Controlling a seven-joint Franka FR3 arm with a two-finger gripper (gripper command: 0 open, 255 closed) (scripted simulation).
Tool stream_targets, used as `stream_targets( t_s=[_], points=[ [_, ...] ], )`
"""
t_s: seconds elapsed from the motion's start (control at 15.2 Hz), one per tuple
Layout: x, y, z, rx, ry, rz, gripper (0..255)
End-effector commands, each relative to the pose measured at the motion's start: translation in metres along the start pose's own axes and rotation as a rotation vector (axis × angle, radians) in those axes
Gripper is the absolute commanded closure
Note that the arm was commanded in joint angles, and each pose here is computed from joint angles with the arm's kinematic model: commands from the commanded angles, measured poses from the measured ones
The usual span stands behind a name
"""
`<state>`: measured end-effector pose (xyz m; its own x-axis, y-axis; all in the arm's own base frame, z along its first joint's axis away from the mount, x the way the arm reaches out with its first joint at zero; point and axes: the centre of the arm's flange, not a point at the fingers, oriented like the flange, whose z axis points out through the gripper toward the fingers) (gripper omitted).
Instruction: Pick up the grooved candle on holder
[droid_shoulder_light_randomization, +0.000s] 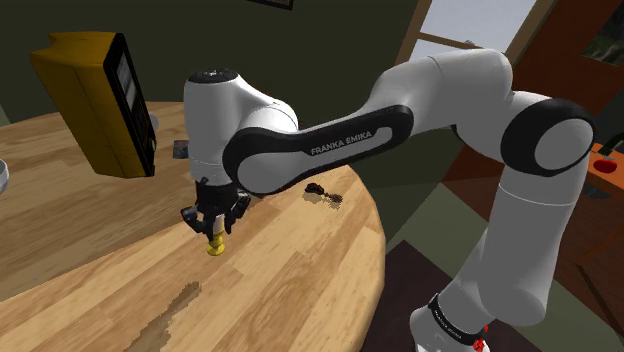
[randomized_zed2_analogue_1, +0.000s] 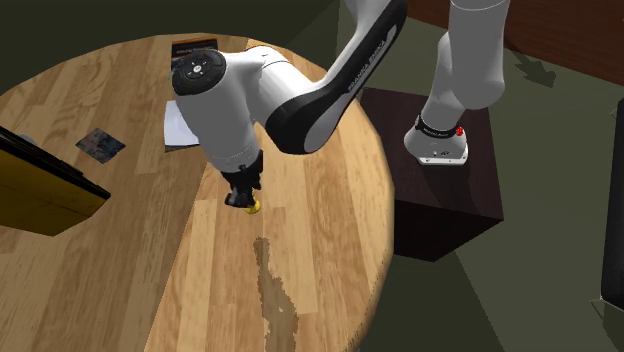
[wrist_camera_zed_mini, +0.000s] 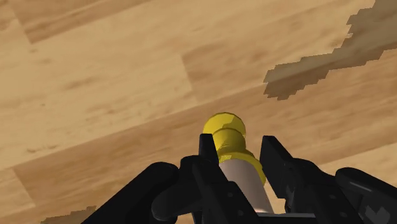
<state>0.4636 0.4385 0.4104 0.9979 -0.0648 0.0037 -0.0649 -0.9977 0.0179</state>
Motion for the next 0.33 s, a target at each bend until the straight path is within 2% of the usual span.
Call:
stream_targets(
  t_s=[0.0, 0.26],
  points=[
    [0.0, 0.001, -0.01, 0.0, 0.0, 0.0, 255],
    [0.0, 0.001, -0.022, 0.0, 0.0, 0.0, 255]
  ],
)
